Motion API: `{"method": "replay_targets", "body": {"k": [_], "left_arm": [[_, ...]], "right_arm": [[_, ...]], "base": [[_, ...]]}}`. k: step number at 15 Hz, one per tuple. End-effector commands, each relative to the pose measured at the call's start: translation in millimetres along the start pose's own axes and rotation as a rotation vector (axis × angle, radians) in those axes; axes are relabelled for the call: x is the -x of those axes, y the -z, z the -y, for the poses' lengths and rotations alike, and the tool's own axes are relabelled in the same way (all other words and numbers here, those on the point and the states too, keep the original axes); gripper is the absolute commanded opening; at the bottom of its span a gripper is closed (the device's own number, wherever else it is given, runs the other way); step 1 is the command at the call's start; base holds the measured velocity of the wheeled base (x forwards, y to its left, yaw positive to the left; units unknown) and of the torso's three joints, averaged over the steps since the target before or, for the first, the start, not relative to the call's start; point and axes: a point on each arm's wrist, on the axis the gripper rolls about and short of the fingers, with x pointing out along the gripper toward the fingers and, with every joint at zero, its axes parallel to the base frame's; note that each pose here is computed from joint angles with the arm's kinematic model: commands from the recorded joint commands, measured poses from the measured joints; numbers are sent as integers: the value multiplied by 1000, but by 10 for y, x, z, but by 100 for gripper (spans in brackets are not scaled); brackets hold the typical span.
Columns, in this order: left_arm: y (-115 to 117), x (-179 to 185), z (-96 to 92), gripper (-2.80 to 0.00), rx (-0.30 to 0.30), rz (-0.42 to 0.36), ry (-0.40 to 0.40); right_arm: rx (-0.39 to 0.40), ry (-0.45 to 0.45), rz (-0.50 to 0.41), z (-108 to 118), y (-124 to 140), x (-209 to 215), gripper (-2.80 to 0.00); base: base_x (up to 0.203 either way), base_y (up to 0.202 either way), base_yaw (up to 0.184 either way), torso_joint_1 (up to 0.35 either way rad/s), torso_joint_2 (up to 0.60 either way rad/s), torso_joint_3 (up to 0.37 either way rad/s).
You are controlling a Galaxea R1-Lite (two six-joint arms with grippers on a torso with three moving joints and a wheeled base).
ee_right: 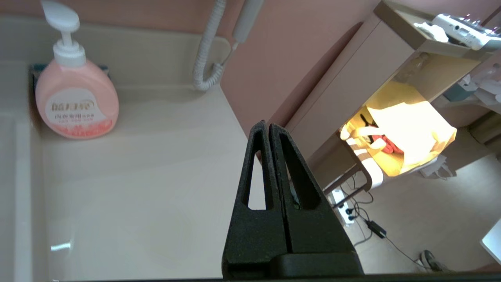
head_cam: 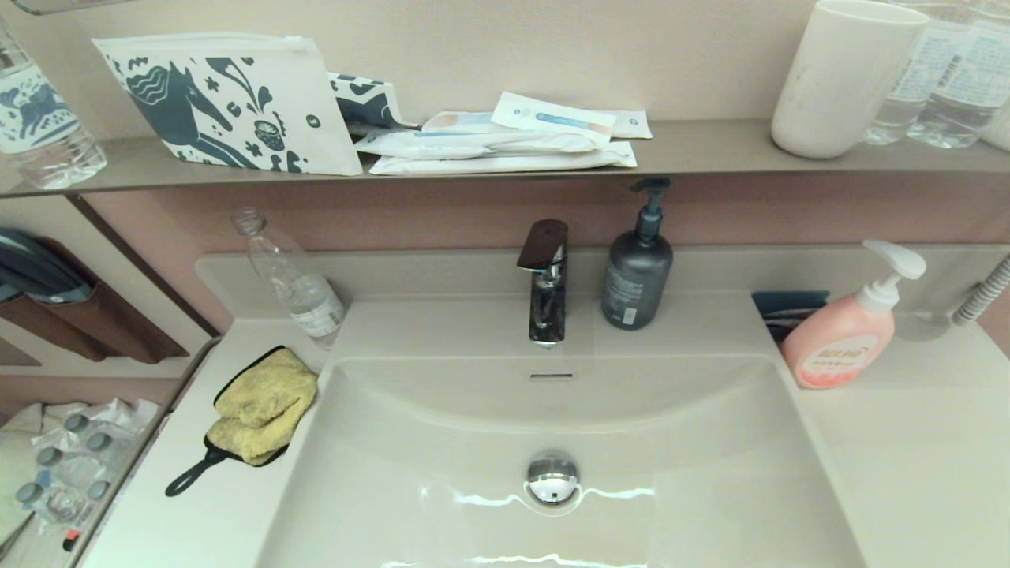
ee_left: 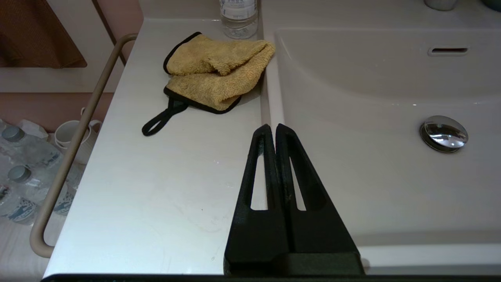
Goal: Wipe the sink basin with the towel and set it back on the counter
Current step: Pick up the cloth
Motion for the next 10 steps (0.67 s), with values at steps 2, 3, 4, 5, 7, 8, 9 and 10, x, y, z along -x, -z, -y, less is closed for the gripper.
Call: {"method": "replay_targets", "body": {"k": [2,3,4,5,7,8,9,10], "left_arm": [[-1,0,0,-280,0,1,-1],[-1,0,0,-280,0,0,0],[0,0,0,-280,0,0,-1],[0,0,0,-280,0,0,-1],[-1,0,0,-280,0,1,0],[-1,-1,0,-280,0,0,0],[-1,0,0,-280,0,1,0],[-1,-1,0,-280,0,0,0]], "right_arm": [[-34,9,67,61,79,172,-280],[-38,2,76,56,126,197,-280],[-44,-8,83,47,175,216,-280],[-59,-34,100,37,228,242,-280],[-91,-100,138,15,334,297,-280],[-125,-128,142,-4,386,304,-280],[-166,-151,135,-28,435,298,-280],[-205,-171,127,-49,477,290,-280]], "base": [[0,0,0,0,0,0],[0,0,0,0,0,0],[0,0,0,0,0,0],[0,0,0,0,0,0],[0,0,0,0,0,0],[0,0,0,0,0,0],[0,0,0,0,0,0],[0,0,0,0,0,0]]}}
